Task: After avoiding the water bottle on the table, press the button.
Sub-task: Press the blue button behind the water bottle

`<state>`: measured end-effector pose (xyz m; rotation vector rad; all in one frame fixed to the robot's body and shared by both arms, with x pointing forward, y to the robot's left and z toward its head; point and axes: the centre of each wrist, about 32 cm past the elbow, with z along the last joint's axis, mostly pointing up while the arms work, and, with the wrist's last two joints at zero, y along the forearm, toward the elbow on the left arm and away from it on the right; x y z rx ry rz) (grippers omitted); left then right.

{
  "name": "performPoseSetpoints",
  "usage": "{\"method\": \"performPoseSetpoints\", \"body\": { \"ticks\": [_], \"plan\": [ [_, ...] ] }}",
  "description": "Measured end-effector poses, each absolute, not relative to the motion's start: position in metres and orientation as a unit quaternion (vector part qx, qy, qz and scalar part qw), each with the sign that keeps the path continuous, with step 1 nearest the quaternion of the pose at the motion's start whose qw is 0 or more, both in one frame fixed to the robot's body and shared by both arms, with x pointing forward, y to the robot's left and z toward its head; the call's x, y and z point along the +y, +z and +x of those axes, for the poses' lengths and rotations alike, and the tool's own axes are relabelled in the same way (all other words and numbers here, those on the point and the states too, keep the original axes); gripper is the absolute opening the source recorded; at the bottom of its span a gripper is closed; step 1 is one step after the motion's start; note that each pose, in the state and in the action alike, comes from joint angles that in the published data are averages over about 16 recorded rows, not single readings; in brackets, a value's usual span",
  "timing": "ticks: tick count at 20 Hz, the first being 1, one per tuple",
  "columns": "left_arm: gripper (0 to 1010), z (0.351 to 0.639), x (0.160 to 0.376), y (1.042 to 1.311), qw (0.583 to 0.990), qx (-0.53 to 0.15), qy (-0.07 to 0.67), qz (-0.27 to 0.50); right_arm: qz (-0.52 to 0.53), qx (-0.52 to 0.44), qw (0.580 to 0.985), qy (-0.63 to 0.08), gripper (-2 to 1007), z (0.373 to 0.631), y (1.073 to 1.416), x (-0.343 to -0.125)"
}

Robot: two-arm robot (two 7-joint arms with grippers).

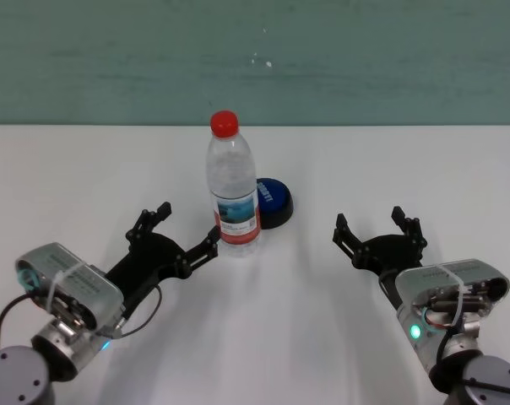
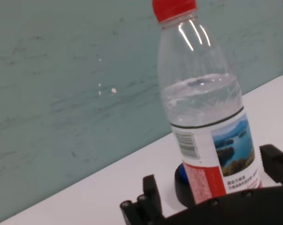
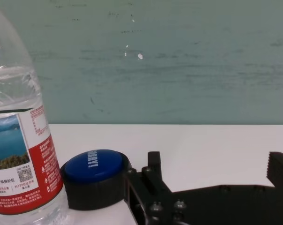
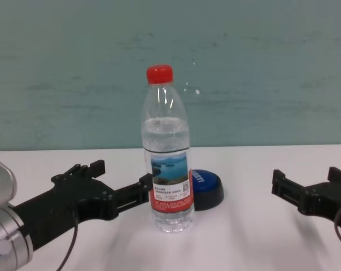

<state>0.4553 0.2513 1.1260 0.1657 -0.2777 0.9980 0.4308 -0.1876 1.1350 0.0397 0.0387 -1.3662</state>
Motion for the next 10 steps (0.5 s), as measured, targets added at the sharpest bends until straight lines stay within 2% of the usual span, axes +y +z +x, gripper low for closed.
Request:
{"method": "performPoseSetpoints", "body": {
  "ticks": [10],
  "plan": [
    [1000, 0.4568, 0.2509, 1.1260, 0.867, -0.129, 0.475, 0.076, 0.018, 0.018, 0.775, -0.631, 1004, 0.4308, 1.1350, -0.1876]
  ]
}}
